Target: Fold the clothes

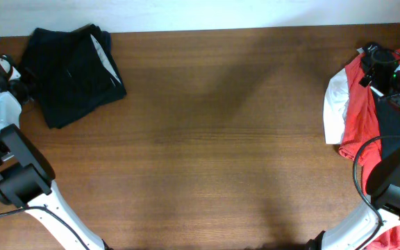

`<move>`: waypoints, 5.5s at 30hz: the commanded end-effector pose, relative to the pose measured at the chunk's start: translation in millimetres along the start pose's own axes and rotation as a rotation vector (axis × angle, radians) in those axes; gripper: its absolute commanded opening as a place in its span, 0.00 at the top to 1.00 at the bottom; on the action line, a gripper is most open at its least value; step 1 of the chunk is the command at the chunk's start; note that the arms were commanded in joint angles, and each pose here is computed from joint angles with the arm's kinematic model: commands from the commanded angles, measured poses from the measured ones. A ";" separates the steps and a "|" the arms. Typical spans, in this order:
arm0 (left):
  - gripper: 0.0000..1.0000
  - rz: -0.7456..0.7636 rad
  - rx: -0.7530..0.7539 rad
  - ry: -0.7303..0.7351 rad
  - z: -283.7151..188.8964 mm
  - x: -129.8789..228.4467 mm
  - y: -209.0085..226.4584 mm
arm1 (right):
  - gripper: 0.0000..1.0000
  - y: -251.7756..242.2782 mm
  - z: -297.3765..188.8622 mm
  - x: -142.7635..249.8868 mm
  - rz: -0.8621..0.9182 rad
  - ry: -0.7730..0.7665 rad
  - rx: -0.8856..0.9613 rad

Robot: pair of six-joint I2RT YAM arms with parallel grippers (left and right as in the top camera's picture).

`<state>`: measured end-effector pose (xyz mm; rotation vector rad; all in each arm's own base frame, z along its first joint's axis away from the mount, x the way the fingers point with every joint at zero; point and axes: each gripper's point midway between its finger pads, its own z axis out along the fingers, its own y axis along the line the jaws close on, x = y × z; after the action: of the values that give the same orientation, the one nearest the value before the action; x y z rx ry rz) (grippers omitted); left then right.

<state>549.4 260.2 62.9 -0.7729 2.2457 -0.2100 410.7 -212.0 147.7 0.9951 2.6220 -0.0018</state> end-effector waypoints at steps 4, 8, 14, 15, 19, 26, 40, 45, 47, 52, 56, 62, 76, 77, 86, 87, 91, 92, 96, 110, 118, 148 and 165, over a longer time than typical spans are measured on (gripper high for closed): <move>0.99 0.121 0.132 -0.092 -60.8 -34.4 -107.3 | 0.01 0.6 -10.9 -5.4 0.010 -0.031 0.001; 0.99 0.141 0.149 -0.039 -56.9 -15.1 -128.1 | 0.01 0.6 -10.9 -5.4 0.010 -0.031 0.001; 0.99 0.380 0.060 -0.151 -63.8 -38.6 -146.3 | 0.01 0.6 -10.9 -5.4 0.010 -0.031 0.001; 0.99 0.452 0.066 -0.184 -71.2 -49.6 -155.8 | 0.01 0.6 -10.9 -5.4 0.010 -0.031 0.001; 0.99 0.600 0.098 -0.325 -98.0 -85.9 -194.5 | 0.01 0.6 -10.9 -5.4 0.010 -0.031 0.001; 0.99 0.656 -0.031 -0.480 -101.0 -119.4 -189.4 | 0.01 0.6 -10.9 -5.4 0.010 -0.031 0.001; 0.99 0.601 -0.209 -0.443 -16.6 -108.3 -109.5 | 0.01 0.6 -10.9 -5.4 0.010 -0.031 0.001; 0.51 0.569 -0.276 -0.336 -5.1 -94.2 -63.6 | 0.01 0.6 -10.9 -5.4 0.010 -0.031 0.001; 0.27 0.559 -0.284 -0.322 -9.9 -93.7 -62.2 | 0.01 0.6 -10.9 -5.4 0.010 -0.031 0.001; 0.02 0.489 0.006 -0.238 -48.1 -70.3 -143.5 | 0.01 0.6 -10.9 -5.4 0.010 -0.031 0.001; 0.78 0.525 0.057 -0.256 -31.5 -58.4 -173.1 | 0.01 0.6 -10.9 -5.4 0.010 -0.031 0.001; 0.98 0.452 -0.285 -0.152 37.2 -29.9 -56.7 | 0.01 0.6 -10.9 -5.4 0.010 -0.031 0.001; 0.34 0.496 -0.070 -0.153 -49.3 -47.7 -142.9 | 0.01 0.6 -10.9 -5.4 0.010 -0.031 0.001; 0.27 0.515 -0.035 -0.088 -42.3 -24.9 -156.5 | 0.01 0.6 -10.9 -5.4 0.010 -0.031 0.001; 0.25 0.430 -0.086 0.406 20.5 126.2 -119.6 | 0.01 0.6 -10.9 -5.4 0.010 -0.031 0.001; 0.25 0.407 -0.018 0.462 15.7 139.6 -128.4 | 0.01 0.6 -10.9 -5.4 0.010 -0.031 0.001; 0.25 0.382 0.092 0.483 -5.7 138.2 -152.2 | 0.01 0.6 -10.9 -5.4 0.010 -0.031 0.001; 0.25 0.383 0.094 0.476 -13.5 133.4 -155.2 | 0.01 0.6 -10.9 -5.4 0.010 -0.031 0.001; 0.13 0.402 0.117 0.384 -62.6 96.9 -177.1 | 0.01 0.6 -10.9 -5.4 0.010 -0.031 0.001; 0.01 0.242 0.038 0.132 -82.5 -17.9 -22.0 | 0.01 0.6 -10.9 -5.4 0.010 -0.031 0.001; 0.01 0.219 0.034 0.202 -13.9 18.1 7.8 | 0.01 0.6 -10.9 -5.4 0.010 -0.031 0.001; 0.99 0.652 -0.319 -0.160 -45.1 -89.4 -98.6 | 0.01 0.6 -10.9 -5.4 0.010 -0.031 0.001; 0.01 0.585 -0.298 -0.170 -61.1 -93.6 -102.0 | 0.01 0.6 -10.9 -5.4 0.010 -0.031 0.001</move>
<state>588.0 269.9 113.8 -0.2696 2.4257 0.5746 410.7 -212.0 147.7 0.9942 2.6228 -0.0019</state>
